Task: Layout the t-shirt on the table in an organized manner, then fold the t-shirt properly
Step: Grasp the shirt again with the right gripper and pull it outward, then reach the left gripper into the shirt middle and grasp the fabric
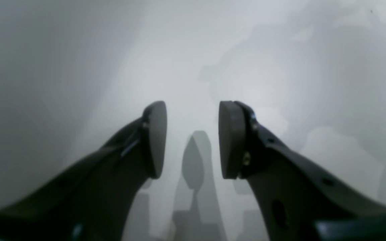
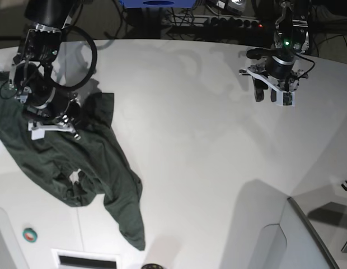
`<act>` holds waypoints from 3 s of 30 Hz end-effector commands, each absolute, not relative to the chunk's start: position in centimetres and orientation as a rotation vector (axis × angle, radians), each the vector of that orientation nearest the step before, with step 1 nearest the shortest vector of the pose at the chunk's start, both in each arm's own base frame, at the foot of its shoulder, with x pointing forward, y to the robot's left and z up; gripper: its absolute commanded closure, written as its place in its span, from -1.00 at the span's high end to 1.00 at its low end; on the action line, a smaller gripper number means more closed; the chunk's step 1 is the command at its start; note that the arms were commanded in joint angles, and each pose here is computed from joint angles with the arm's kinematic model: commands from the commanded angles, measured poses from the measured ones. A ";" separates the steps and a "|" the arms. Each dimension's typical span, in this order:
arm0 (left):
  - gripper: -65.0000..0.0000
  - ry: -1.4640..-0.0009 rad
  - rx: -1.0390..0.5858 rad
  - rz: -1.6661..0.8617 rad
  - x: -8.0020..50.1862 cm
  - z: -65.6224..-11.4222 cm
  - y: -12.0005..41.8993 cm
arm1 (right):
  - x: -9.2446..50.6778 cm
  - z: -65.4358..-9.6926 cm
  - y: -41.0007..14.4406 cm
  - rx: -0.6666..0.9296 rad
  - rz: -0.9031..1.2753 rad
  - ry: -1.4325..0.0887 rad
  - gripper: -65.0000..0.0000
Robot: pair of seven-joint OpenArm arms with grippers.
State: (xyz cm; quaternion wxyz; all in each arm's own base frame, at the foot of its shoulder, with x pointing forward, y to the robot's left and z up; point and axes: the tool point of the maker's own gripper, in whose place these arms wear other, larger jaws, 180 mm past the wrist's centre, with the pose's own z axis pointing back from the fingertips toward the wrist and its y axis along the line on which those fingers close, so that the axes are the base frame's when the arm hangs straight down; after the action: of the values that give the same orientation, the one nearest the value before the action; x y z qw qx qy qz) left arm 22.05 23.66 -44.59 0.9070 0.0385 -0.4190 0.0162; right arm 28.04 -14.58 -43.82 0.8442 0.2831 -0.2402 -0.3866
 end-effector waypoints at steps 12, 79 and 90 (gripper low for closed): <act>-0.23 -0.902 0.088 0.027 22.7 -43.7 23.9 | 28.0 -41.1 -13.2 0.650 -0.760 -0.535 -0.99; -0.84 -1.099 -0.317 -0.252 31.4 -38.3 3.2 | 22.4 -40.7 -22.0 0.462 -0.709 -0.551 -0.10; -1.00 -0.942 -0.417 -0.401 32.7 -43.2 -7.2 | 24.7 -44.3 -29.6 0.325 -0.828 -0.572 -0.98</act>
State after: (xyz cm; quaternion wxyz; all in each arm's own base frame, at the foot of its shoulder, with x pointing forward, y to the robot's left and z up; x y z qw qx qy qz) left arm 31.36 -6.31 -45.22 0.8675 -0.1870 -0.4185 -0.1933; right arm 23.84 -28.82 -45.44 0.8657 0.1570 -0.2524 -0.4026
